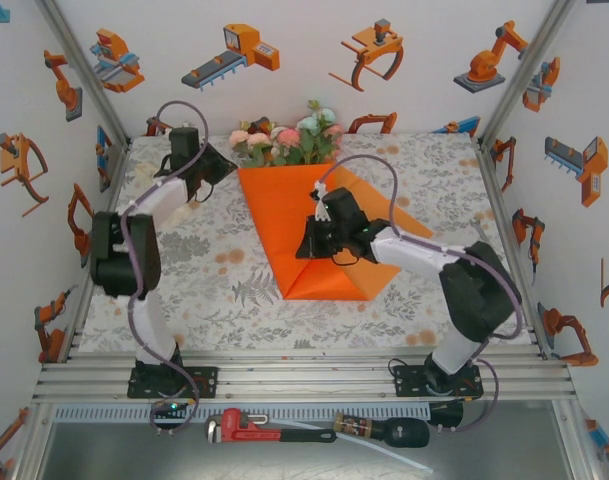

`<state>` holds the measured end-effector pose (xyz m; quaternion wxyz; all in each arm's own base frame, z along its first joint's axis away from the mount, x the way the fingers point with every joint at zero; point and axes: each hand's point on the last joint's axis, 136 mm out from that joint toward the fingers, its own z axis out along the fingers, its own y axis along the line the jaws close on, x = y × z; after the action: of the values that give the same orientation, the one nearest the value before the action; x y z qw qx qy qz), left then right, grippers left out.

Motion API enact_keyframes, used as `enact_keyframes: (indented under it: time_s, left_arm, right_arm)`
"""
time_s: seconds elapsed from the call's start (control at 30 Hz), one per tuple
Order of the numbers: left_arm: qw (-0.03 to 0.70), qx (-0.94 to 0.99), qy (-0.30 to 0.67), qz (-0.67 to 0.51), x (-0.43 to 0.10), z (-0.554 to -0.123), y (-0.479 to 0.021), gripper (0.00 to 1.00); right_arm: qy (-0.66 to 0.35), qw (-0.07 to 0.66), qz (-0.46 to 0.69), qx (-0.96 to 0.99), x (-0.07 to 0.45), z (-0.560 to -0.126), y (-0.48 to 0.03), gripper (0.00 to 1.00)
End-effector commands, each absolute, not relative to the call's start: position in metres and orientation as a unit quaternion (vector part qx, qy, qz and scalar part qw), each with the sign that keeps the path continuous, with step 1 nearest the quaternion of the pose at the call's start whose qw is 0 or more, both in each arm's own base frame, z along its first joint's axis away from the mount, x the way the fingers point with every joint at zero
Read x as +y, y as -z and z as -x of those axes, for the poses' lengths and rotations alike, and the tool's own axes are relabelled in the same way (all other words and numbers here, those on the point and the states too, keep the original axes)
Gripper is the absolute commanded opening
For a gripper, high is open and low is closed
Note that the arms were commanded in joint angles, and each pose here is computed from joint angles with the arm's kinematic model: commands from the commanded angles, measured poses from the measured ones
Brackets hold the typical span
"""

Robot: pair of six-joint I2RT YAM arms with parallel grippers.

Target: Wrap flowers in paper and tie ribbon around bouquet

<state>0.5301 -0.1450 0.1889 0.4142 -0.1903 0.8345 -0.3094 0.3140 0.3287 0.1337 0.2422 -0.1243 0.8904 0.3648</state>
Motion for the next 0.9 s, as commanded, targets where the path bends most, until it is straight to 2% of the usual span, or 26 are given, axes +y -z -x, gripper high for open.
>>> enact_keyframes:
  time_s: [0.0, 0.07, 0.13, 0.27, 0.37, 0.4, 0.57, 0.87]
  left_arm:
    - [0.396, 0.853, 0.33, 0.078, -0.206, -0.464, -0.201, 0.13]
    - [0.346, 0.883, 0.315, 0.034, -0.229, -0.417, -0.176, 0.1]
    - [0.293, 0.899, 0.325, -0.001, -0.25, -0.372, -0.152, 0.09]
    - [0.234, 0.907, 0.342, -0.076, -0.284, -0.309, -0.133, 0.1]
    - [0.2, 0.911, 0.341, -0.118, -0.304, -0.291, -0.115, 0.1]
    - [0.188, 0.913, 0.34, -0.125, -0.31, -0.289, -0.106, 0.1]
    - [0.15, 0.916, 0.352, -0.122, -0.332, -0.29, -0.074, 0.1]
    - [0.114, 0.926, 0.338, -0.121, -0.33, -0.283, -0.038, 0.09]
  right_arm:
    - [-0.345, 0.274, 0.09, 0.893, 0.301, -0.322, -0.144, 0.13]
    - [-0.342, 0.282, 0.067, 0.894, 0.282, -0.321, -0.148, 0.17]
    - [-0.328, 0.295, 0.033, 0.897, 0.255, -0.319, -0.15, 0.24]
    - [-0.277, 0.306, -0.058, 0.909, 0.179, -0.309, -0.133, 0.56]
    - [-0.226, 0.295, -0.133, 0.919, 0.12, -0.295, -0.109, 0.9]
    - [-0.215, 0.293, -0.155, 0.918, 0.103, -0.292, -0.103, 0.98]
    - [-0.188, 0.291, -0.25, 0.904, 0.039, -0.301, -0.088, 0.98]
    - [-0.136, 0.299, -0.304, 0.894, -0.023, -0.375, -0.081, 0.94]
